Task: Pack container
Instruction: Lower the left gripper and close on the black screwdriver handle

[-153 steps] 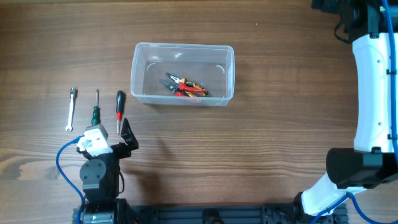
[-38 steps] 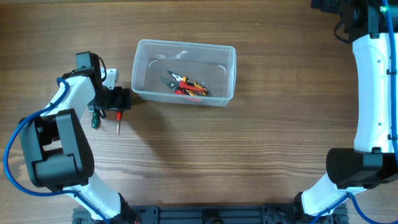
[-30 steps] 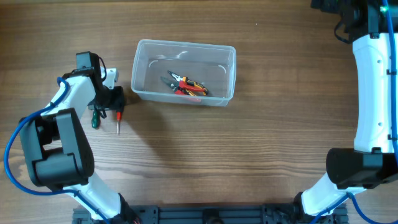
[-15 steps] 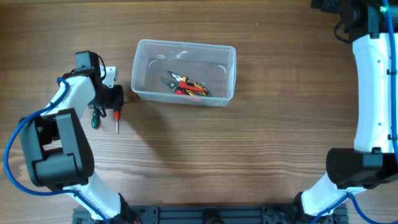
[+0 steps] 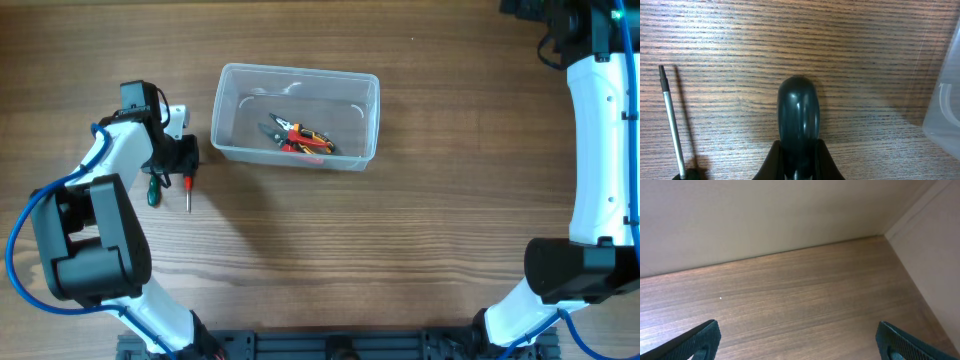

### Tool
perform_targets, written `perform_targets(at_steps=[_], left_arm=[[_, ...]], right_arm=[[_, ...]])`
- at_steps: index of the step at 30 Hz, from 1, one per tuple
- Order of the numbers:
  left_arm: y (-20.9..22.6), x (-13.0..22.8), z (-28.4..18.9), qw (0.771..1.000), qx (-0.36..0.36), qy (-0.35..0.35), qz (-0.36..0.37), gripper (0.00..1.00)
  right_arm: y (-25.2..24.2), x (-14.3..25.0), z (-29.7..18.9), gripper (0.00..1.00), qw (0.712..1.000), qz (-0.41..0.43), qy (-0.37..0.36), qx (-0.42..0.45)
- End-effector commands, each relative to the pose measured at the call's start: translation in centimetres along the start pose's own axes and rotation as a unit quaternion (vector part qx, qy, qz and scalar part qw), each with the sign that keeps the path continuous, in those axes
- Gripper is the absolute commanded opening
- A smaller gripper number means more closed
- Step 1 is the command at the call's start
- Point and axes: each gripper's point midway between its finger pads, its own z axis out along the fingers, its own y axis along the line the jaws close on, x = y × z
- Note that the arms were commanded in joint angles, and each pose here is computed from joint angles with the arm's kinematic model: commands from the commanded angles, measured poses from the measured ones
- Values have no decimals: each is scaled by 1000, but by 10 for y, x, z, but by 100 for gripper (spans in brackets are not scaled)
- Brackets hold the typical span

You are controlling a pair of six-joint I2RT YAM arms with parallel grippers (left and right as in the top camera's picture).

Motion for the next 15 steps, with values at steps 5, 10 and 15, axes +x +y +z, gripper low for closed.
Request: perform_targets(at_steps=[5, 10, 15], left_arm=[[0, -19, -9, 1000, 6, -22, 1, 4], [11, -39, -31, 999, -29, -34, 1, 4], [29, -64, -62, 995, -80, -54, 0, 4]], right_arm=[[1, -3, -4, 100, 1000, 10, -6, -3], [1, -3, -4, 100, 1000, 10, -6, -3], [1, -3, -4, 100, 1000, 10, -6, -3]])
